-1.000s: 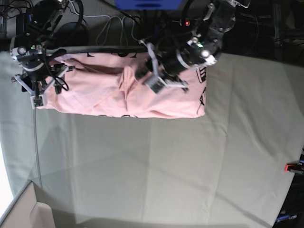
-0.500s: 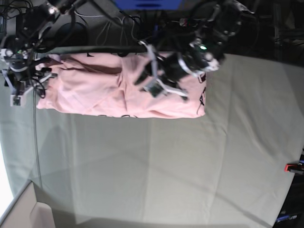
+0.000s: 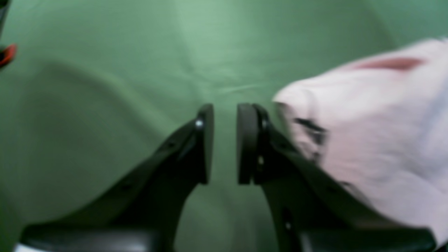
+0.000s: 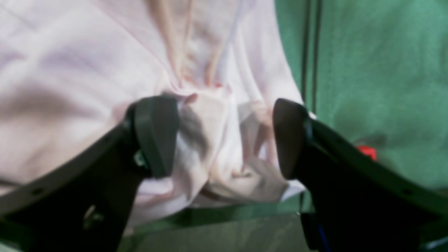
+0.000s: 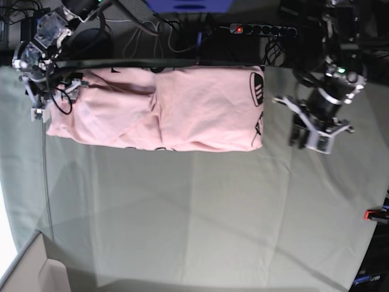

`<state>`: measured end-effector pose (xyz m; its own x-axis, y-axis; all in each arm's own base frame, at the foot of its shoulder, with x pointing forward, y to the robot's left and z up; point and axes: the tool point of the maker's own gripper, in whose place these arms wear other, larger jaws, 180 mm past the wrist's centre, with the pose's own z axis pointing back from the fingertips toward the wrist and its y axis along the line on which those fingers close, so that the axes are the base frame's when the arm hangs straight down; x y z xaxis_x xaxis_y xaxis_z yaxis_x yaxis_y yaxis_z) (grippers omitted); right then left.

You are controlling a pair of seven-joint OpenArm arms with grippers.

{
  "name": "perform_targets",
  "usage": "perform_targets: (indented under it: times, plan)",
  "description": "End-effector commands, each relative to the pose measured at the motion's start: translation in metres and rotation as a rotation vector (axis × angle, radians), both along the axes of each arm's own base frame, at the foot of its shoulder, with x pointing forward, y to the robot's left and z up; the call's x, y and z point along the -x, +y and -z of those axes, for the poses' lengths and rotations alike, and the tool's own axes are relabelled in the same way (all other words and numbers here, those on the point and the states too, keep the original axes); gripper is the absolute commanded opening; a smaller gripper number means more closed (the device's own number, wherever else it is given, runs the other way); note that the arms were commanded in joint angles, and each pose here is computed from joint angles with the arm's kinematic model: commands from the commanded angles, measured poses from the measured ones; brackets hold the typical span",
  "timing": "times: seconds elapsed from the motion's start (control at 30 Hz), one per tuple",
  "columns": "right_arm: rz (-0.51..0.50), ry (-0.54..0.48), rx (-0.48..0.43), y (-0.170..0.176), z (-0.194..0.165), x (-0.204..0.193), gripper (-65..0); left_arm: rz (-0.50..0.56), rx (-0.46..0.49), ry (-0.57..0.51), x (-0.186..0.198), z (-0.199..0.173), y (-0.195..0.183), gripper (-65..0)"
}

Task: Layout the t-shirt on the table in an organized manner, then fold the t-shirt properly
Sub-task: 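Press the folded half flat and release with the left gripper, then lift the strip end with the right gripper and fold it over the shirt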

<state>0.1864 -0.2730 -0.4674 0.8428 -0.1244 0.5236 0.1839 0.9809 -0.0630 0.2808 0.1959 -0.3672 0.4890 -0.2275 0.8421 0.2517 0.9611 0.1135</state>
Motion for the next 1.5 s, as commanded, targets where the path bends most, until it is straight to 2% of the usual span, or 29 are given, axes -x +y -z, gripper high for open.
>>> perform_targets:
  times: [0.0,0.13,0.23,0.33,0.5,0.53,0.67,0.9,1.0,1.47]
  plan:
    - [-0.001,-0.021,0.005,-0.002,-0.004,-0.006,-21.8,-0.031,-0.007,-0.059,-0.007,-0.016,0.015,-53.8]
    - [-0.017,-0.007,-0.027,0.008,0.005,-0.007,-22.2,-0.103,-0.023,-0.055,-0.004,-0.015,0.043,-53.8]
    - [-0.056,0.003,-0.052,0.022,0.012,-0.012,-26.9,-0.115,-0.018,-0.032,0.0,-0.007,0.047,-53.8]
    - [-0.095,0.004,-0.058,0.032,0.013,-0.017,-37.8,-0.115,-0.018,-0.023,0.003,-0.004,0.047,-53.8]
    - [-0.124,0.001,-0.061,0.04,0.012,-0.022,-63.7,-0.125,0.001,-0.01,0.008,0.001,0.042,-53.8]
    - [-0.124,0.0,-0.06,0.039,0.012,-0.022,-65.0,-0.124,-0.001,-0.007,0.009,0.002,0.043,-53.8]
    - [-0.118,-0.019,-0.036,0.033,0.003,-0.025,-65.0,-0.124,-0.002,-0.004,0.011,0.002,0.043,-53.8]
    - [-0.124,-0.106,0.121,0.006,-0.049,-0.031,-65.0,-0.199,-0.023,-0.025,0.013,-0.006,0.071,-53.8]
    - [-0.127,-0.131,0.161,0.001,-0.064,-0.032,-65.0,-0.208,-0.029,-0.028,0.014,-0.007,0.076,-53.8]
    - [-0.133,-0.069,0.084,0.014,-0.033,-0.022,-65.0,-0.218,-0.03,-0.03,0.014,-0.008,0.079,-53.8]
